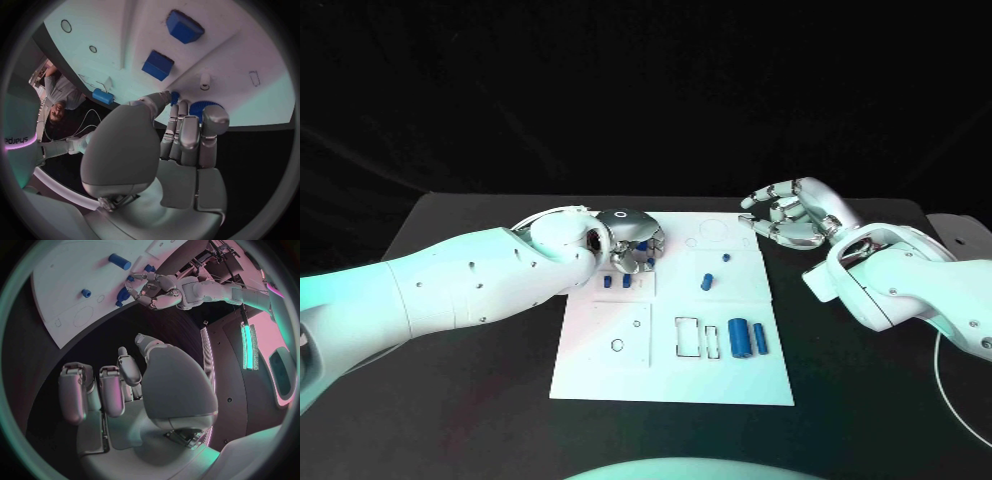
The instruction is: Assemble the parts on the task board
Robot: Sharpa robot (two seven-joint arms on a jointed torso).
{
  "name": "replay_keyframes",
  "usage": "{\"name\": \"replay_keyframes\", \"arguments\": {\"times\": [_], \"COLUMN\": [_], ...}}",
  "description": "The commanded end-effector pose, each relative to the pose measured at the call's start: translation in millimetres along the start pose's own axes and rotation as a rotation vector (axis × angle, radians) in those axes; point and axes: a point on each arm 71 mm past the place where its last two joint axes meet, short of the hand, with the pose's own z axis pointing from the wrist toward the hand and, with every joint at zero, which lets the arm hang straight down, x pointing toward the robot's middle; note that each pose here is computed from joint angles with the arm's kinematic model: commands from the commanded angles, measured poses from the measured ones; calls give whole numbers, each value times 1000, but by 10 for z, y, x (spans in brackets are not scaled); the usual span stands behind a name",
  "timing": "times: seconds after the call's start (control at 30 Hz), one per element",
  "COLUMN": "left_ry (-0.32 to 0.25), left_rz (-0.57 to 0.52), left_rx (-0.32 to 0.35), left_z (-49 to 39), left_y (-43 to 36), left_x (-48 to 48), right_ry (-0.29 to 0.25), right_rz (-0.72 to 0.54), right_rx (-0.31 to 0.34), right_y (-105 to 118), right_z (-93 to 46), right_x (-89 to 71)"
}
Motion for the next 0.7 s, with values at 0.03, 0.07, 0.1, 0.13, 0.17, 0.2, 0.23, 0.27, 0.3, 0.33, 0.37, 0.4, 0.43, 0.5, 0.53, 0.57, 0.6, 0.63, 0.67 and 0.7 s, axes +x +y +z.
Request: {"name": "replay_keyframes", "arguments": {"times": [0.03, 0.07, 0.1, 0.13, 0.17, 0.2, 0.23, 0.27, 0.3, 0.33, 0.37, 0.4, 0.43, 0.5, 0.53, 0.57, 0.6, 0.63, 0.67, 0.7], "left_ry": [17, 19, 20, 23, 25, 28, 32, 35, 38, 42, 45, 48, 52, 60, 65, 68, 72, 75, 78, 80], "left_rz": [7, 7, 7, 6, 6, 6, 6, 6, 6, 6, 6, 6, 6, 6, 6, 6, 6, 6, 6, 6], "left_rx": [4, 4, 4, 3, 3, 1, 0, -1, -3, -5, -7, -9, -12, -17, -20, -22, -24, -25, -27, -27], "left_z": [14, 15, 15, 16, 16, 16, 17, 17, 17, 17, 17, 17, 17, 17, 16, 16, 16, 16, 16, 16], "left_y": [-18, -18, -18, -18, -18, -17, -16, -15, -13, -12, -10, -9, -6, -2, 1, 3, 5, 6, 7, 6], "left_x": [16, 18, 20, 22, 24, 27, 31, 33, 35, 38, 41, 43, 46, 52, 55, 58, 61, 63, 65, 67], "right_ry": [4, 4, 5, 5, 5, 5, 5, 5, 5, 5, 5, 5, 5, 5, 5, 6, 6, 6, 6, 6], "right_rz": [0, 0, 0, 0, 0, 0, 0, 0, 0, 0, 0, 0, 0, 0, 0, 0, 0, 0, 0, 0], "right_rx": [-11, -11, -11, -10, -10, -10, -9, -9, -9, -9, -9, -9, -8, -8, -8, -8, -8, -8, -8, -8], "right_y": [14, 14, 14, 14, 13, 13, 13, 13, 13, 13, 13, 12, 12, 11, 11, 11, 11, 11, 11, 11], "right_z": [-1, -1, -1, -1, -2, -2, -2, -2, -2, -2, -2, -3, -3, -3, -3, -3, -3, -3, -3, -3], "right_x": [11, 12, 12, 12, 11, 11, 11, 11, 11, 11, 12, 11, 11, 11, 11, 11, 10, 11, 11, 11]}}
